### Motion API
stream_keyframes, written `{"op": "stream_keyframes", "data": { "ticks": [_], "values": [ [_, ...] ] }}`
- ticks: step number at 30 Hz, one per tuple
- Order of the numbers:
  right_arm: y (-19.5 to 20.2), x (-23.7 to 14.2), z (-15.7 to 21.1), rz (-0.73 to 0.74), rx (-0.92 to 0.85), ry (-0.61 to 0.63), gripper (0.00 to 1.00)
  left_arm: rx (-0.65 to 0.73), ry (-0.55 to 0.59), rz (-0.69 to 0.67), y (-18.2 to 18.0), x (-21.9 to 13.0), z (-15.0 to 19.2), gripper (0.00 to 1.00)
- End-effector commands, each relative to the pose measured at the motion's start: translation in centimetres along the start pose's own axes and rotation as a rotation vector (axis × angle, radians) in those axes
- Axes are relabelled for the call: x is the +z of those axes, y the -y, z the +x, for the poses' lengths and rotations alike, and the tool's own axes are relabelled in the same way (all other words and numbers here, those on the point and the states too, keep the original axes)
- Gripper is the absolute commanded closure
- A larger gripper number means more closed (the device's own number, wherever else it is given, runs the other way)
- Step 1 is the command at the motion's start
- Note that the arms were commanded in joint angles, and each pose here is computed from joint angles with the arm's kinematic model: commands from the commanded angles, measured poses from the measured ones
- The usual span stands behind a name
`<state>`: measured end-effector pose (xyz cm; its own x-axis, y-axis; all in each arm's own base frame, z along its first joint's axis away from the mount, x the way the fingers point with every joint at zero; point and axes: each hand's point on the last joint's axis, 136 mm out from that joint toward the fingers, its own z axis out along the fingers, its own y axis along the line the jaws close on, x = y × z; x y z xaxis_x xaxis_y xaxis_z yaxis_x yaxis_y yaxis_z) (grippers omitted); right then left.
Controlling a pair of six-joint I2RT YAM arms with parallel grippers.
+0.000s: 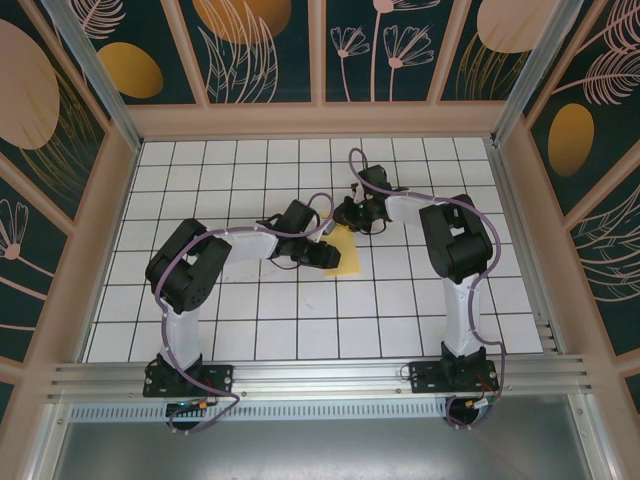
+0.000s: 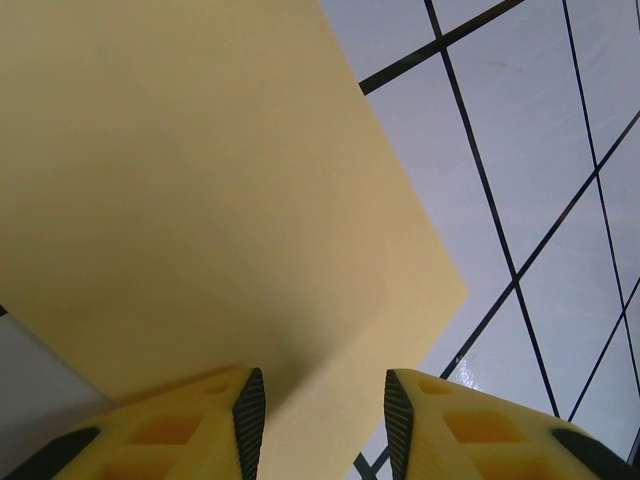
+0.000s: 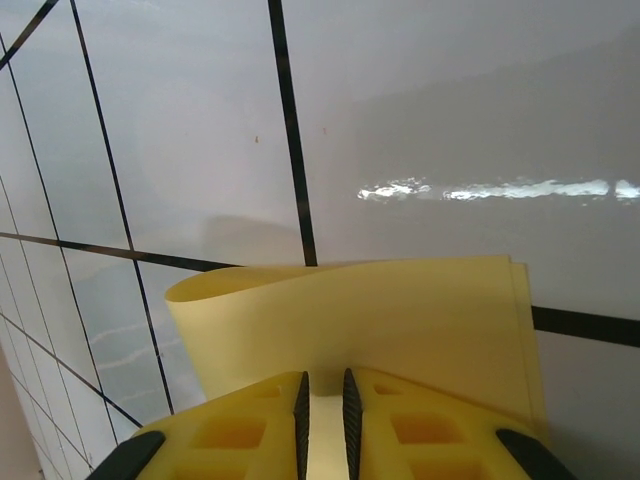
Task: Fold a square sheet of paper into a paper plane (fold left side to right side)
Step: Hold the square sheet of paper at the center of the table.
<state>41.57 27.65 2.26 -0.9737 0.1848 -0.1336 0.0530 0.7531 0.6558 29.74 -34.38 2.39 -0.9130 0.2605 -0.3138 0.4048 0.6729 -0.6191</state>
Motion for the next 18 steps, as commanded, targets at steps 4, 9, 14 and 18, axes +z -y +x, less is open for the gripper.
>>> {"op": "stream_keyframes", "data": {
  "ticks": [4,9,14,18],
  "values": [
    [-2.7,-3.1,-1.6,0.057,-0.070,0.030,0.71,-0.035,-0.064,-0.076,-2.4,0.8,2.9,0.60],
    [-4.2,-8.3,-4.3,0.061,-0.095,0.137,0.59,-0.041,-0.064,-0.082,-2.5,1.0,3.1,0.60],
    [-2.7,-12.1,-2.2,0.075,-0.084,0.170,0.62,-0.042,-0.063,-0.080,-2.4,1.3,2.9,0.61],
    [-1.4,-12.6,2.9,0.024,-0.068,0.113,0.74,-0.040,-0.062,-0.082,-2.2,1.4,2.7,0.61]
  ]
}}
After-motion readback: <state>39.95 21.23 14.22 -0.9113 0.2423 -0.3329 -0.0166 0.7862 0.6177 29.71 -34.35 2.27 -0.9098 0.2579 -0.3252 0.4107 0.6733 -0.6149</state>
